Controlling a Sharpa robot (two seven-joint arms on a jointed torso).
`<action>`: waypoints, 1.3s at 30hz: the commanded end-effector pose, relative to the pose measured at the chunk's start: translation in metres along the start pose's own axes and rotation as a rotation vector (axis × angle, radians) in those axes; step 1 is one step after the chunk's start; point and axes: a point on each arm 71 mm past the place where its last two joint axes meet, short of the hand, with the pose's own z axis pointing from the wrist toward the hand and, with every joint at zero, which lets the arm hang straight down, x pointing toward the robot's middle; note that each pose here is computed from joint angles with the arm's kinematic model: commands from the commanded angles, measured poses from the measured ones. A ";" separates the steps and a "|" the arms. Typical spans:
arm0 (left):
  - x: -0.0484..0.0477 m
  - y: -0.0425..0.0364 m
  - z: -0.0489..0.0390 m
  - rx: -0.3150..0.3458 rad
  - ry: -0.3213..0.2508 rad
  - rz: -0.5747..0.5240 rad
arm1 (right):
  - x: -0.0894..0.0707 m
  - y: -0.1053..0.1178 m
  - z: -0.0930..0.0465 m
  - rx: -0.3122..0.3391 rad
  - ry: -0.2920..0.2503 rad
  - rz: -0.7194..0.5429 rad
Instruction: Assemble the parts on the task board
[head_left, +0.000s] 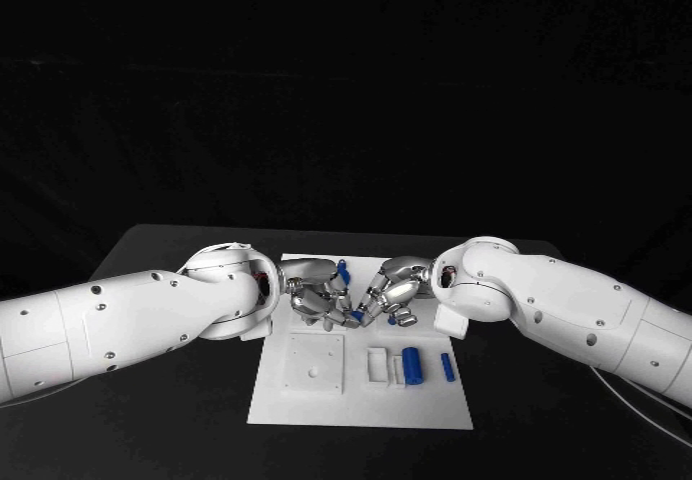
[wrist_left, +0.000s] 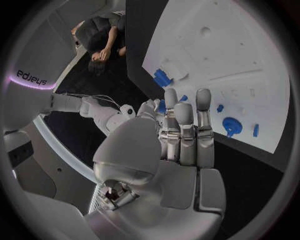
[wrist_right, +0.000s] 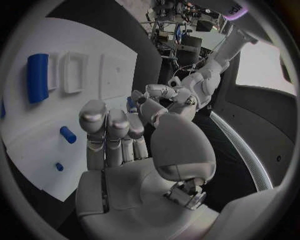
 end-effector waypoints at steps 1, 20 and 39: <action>0.0032 -0.0032 0.0024 0.003 0.023 -0.012 | 0.005 0.006 0.001 -0.031 0.033 -0.003; 0.0070 -0.0066 0.0073 0.002 0.045 -0.020 | 0.008 0.010 0.004 -0.030 0.031 0.000; 0.0058 -0.0055 0.0121 -0.025 0.025 -0.050 | 0.014 0.012 0.007 -0.027 0.050 -0.009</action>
